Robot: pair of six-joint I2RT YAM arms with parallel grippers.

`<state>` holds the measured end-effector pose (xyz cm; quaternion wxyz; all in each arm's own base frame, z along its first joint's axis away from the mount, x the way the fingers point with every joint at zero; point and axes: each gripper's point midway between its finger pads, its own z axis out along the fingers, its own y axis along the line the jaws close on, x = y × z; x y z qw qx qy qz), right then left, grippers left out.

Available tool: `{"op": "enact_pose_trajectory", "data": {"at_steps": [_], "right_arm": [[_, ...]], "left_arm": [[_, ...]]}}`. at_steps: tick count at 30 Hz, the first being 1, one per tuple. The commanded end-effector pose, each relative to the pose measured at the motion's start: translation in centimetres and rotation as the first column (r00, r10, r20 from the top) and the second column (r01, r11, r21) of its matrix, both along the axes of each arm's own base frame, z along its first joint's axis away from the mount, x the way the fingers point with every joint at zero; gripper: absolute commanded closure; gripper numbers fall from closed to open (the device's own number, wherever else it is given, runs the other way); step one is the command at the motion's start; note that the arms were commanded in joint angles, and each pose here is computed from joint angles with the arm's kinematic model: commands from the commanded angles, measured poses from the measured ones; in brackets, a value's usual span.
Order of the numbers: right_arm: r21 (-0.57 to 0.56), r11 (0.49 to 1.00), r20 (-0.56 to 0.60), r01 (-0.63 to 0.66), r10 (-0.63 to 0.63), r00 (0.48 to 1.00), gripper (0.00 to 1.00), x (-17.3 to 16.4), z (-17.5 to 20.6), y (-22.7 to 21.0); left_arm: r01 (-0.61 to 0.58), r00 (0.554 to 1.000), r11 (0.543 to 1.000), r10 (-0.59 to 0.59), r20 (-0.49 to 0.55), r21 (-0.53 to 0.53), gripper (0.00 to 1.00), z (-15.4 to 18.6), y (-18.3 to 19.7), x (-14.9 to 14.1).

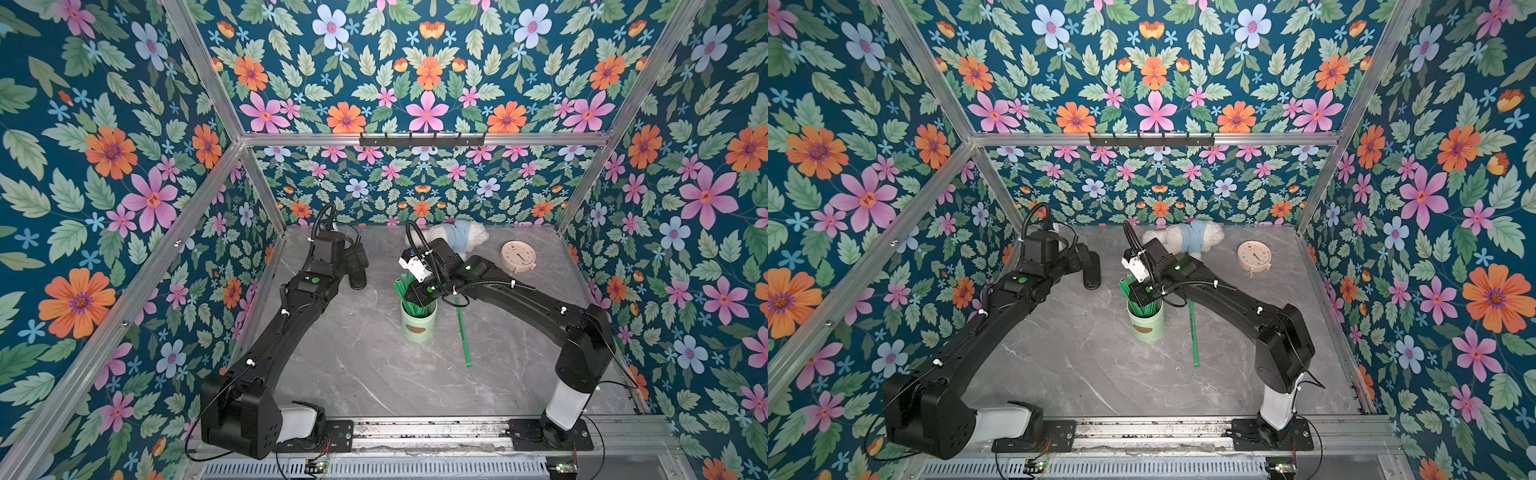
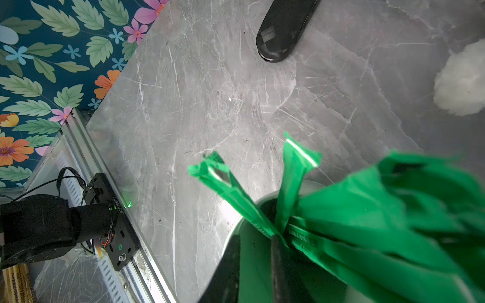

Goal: Take the straws out of the storage container
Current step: Pick up the straw from the container.

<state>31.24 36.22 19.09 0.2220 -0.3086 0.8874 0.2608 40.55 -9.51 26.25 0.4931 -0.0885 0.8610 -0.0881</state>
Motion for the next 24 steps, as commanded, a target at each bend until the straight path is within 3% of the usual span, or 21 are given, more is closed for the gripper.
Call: {"op": "enact_pose_trajectory", "data": {"at_steps": [1,8,16,24], "right_arm": [[0.009,1.0,0.012,-0.023,0.022,1.0,0.76,0.06,0.15,0.46],[0.007,1.0,-0.002,-0.024,0.024,1.0,0.78,0.41,-0.48,0.89],[0.006,1.0,-0.012,-0.022,0.022,1.0,0.9,0.48,-0.71,1.11],[0.003,1.0,-0.001,-0.016,0.016,1.0,0.94,0.23,-0.04,0.59]], "left_arm": [[-0.004,1.0,1.0,0.004,0.002,0.001,0.0,0.27,0.14,-0.12],[-0.004,1.0,1.0,0.004,0.003,0.0,0.0,0.34,0.14,-0.12],[0.0,1.0,1.0,0.0,0.006,-0.002,0.0,0.44,0.06,-0.14],[0.005,1.0,1.0,-0.005,0.005,-0.006,0.0,0.42,-0.05,-0.13]]}}
